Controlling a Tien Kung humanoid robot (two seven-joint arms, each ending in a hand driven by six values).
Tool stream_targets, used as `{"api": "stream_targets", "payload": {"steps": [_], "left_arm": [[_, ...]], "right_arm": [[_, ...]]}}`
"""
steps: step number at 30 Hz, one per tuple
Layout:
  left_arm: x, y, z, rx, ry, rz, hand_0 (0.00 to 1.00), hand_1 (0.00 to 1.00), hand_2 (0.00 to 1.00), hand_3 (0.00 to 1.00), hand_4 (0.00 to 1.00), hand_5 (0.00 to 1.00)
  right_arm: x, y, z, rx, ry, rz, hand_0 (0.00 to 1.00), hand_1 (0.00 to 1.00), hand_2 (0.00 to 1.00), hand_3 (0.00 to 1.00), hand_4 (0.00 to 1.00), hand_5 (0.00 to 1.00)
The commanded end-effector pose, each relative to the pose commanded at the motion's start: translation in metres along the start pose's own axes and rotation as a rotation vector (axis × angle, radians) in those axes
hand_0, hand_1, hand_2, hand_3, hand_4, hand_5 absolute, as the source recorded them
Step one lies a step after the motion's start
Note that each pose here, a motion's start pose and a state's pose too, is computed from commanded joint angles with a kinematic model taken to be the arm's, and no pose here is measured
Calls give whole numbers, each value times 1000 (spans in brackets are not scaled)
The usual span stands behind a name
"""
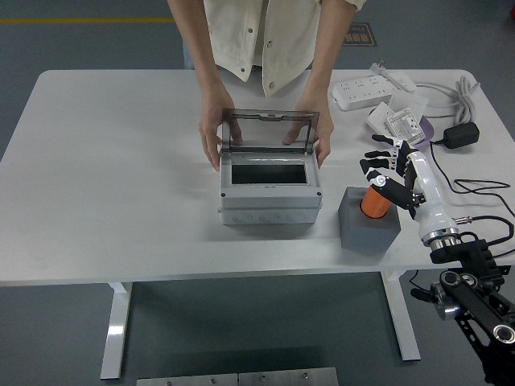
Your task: Fetch the battery,place it into the box,close the lid of the box
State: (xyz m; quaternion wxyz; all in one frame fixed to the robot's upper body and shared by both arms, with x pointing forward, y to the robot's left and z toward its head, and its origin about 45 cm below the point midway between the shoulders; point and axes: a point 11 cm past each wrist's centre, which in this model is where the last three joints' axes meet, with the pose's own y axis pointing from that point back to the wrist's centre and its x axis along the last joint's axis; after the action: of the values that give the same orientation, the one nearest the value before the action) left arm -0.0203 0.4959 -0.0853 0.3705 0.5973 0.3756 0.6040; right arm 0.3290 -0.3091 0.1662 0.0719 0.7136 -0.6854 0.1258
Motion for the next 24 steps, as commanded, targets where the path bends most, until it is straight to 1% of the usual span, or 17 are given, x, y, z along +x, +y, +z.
{"api": "stream_targets", "payload": {"steps": [10,11,24], "left_arm": [[0,0,1,-1,0,1,648,713,618,595,597,347],[0,0,1,-1,0,1,648,713,618,595,598,345],[1,0,2,-5,-4,5,647,713,613,593,593,344]], "right_arm": [[-3,2,4,-17,6,-18,592,544,545,706,760,193],[-3,3,5,-19,7,-19,610,567,564,711,801,207],[-6,11,17,-59,13,-34,618,564,562,707,804,196]]}}
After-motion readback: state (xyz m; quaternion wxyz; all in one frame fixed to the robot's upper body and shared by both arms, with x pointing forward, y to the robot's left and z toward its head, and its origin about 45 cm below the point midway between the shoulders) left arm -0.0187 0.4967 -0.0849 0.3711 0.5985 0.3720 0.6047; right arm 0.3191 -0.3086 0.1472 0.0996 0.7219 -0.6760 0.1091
